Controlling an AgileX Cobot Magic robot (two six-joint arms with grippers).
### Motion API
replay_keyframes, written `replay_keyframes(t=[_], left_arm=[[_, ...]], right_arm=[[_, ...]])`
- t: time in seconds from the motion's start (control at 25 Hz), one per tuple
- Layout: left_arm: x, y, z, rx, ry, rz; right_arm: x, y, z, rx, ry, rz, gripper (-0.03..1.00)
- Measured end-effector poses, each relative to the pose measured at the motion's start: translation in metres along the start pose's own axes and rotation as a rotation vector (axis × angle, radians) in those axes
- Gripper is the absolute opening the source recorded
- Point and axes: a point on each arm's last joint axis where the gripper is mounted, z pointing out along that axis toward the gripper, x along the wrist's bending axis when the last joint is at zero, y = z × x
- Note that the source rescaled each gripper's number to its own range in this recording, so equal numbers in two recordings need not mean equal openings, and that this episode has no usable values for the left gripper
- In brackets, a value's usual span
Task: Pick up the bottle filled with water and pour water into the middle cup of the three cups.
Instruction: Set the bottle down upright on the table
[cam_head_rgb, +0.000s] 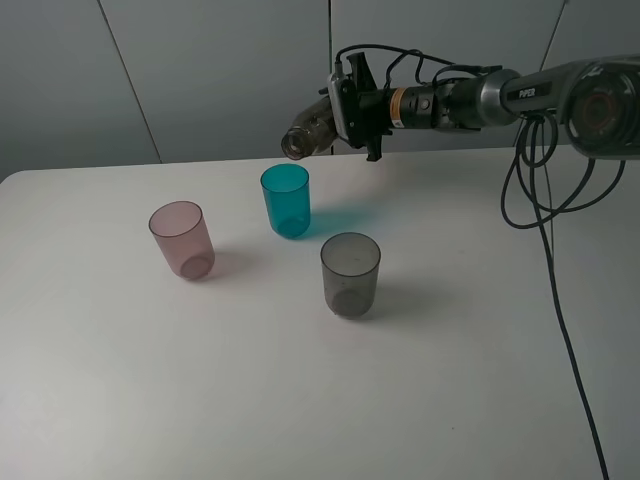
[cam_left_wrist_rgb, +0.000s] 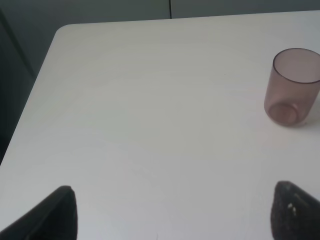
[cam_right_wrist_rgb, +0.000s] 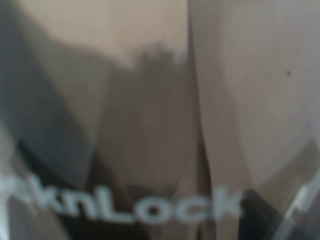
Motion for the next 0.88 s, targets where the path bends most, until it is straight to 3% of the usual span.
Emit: replay_keyframes(t=[0.88], left_arm=[[0.0,0.0,0.0,0.0,0.0,0.0]], right_arm=[[-0.0013,-0.0001,-0.0002,0.0,-0.003,-0.036,0.0]])
